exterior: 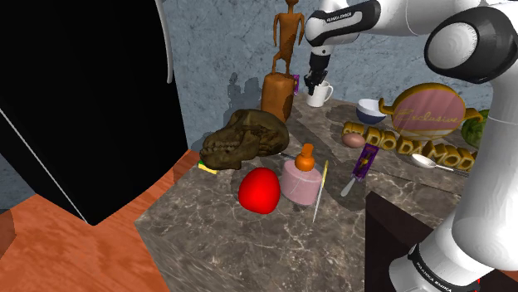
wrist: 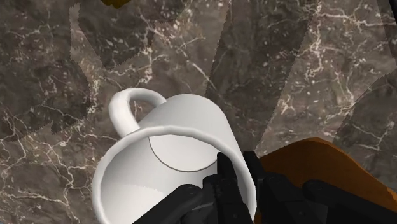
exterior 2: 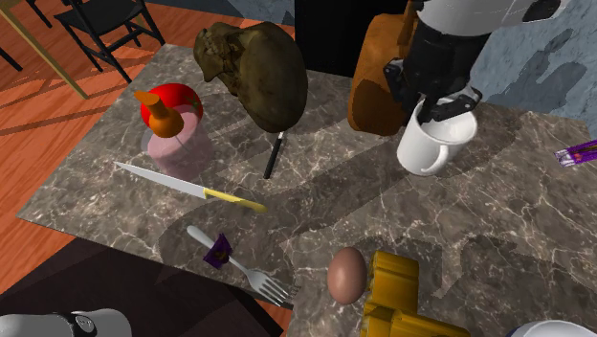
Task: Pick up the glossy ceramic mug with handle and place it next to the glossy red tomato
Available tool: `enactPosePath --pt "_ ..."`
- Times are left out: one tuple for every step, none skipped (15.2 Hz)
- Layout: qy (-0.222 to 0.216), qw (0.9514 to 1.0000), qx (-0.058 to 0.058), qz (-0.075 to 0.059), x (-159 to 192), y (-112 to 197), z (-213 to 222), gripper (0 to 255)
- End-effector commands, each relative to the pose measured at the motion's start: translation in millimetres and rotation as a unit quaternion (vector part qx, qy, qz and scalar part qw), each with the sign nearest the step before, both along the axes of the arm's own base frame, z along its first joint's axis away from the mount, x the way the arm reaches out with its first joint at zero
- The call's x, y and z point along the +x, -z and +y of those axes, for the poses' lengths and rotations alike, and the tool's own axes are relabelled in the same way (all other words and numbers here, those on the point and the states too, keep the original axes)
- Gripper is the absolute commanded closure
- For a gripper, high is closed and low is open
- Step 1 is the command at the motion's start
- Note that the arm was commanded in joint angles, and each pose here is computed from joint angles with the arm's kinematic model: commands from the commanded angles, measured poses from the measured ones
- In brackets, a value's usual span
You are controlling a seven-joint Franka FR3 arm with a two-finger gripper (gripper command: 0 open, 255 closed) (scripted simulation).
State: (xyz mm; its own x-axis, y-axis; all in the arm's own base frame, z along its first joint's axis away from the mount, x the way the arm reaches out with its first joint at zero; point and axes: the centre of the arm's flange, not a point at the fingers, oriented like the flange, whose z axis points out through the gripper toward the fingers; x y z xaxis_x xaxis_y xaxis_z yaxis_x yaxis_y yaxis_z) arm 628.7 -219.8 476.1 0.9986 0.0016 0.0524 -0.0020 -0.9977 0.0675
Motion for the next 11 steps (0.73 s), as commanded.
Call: enactPosePath --pt "0.0 1.0 0.0 0.0 -1 -11 0 255" --pt "0.0 1.0 0.0 0.0 -1 -16 0 255" --pt "0.0 1.0 0.0 0.0 -1 -21 0 255" --pt "0.0 1.0 0.0 0.0 -1 -27 0 255" --pt "0.0 1.0 0.0 0.0 -1 -32 0 255" --pt "0.0 1.0 0.0 0.0 -1 -37 0 255" --pt "0.0 1.0 0.0 0.0 -1 -43 0 255" --pt "0.0 1.0 0.0 0.0 -1 -48 0 255" --pt "0.0 1.0 0.0 0.0 -1 -53 0 255" --pt "0.0 1.0 0.0 0.0 -1 -58 0 255" --pt "0.0 1.0 0.0 0.0 -1 -60 0 255"
